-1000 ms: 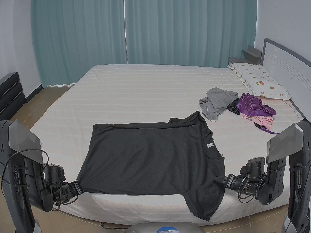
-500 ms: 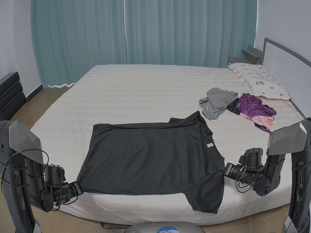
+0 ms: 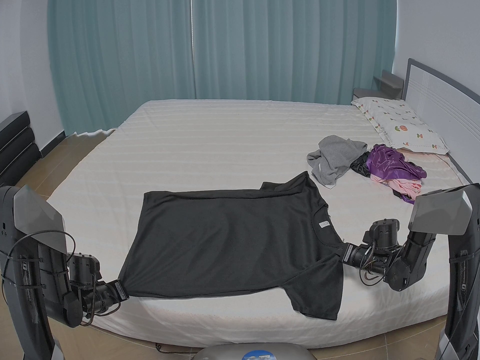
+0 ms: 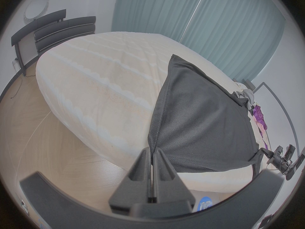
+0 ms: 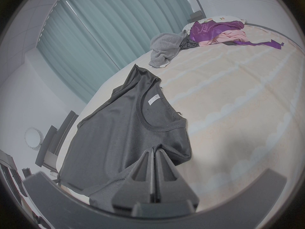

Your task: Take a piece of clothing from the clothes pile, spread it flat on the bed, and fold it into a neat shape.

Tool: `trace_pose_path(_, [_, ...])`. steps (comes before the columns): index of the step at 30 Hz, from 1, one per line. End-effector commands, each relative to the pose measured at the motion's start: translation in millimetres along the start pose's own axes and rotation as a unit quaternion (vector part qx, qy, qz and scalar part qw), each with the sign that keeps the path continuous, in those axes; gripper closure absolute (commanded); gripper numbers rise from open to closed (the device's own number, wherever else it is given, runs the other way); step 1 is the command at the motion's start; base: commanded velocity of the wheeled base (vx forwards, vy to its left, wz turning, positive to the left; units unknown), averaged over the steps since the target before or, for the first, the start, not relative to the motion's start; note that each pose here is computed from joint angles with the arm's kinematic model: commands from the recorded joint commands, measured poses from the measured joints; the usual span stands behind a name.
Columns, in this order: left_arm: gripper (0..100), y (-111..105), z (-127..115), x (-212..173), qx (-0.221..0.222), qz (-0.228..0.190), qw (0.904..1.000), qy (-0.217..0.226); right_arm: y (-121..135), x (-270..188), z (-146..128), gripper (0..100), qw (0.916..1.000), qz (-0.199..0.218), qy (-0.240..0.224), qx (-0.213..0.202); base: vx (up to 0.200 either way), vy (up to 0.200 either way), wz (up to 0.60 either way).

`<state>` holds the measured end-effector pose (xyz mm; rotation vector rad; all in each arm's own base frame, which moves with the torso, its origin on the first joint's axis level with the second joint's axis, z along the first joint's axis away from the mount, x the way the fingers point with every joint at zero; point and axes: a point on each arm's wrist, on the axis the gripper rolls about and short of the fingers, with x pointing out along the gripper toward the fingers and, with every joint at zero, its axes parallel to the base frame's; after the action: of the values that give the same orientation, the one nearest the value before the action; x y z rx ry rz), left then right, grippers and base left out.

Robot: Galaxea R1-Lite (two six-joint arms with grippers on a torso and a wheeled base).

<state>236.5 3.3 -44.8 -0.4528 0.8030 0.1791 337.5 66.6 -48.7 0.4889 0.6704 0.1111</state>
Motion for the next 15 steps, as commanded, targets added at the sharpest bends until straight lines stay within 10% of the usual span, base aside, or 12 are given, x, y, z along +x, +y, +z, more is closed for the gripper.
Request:
trace_pose_path(1, [100,0.2,-0.1,0.1,0.000,0.000,1.0000,0.000,-1.1,7.5,3.5,0,1.0000,0.000,-0.003,-0.007,0.000,0.000,0.00])
trace_pose_path(15, [100,-0.1,0.5,0.1,-0.001,0.000,1.0000,-0.001,-9.1,-50.5,-12.6,0,0.9966,0.059,0.052,-0.024,0.000,0.000,0.00])
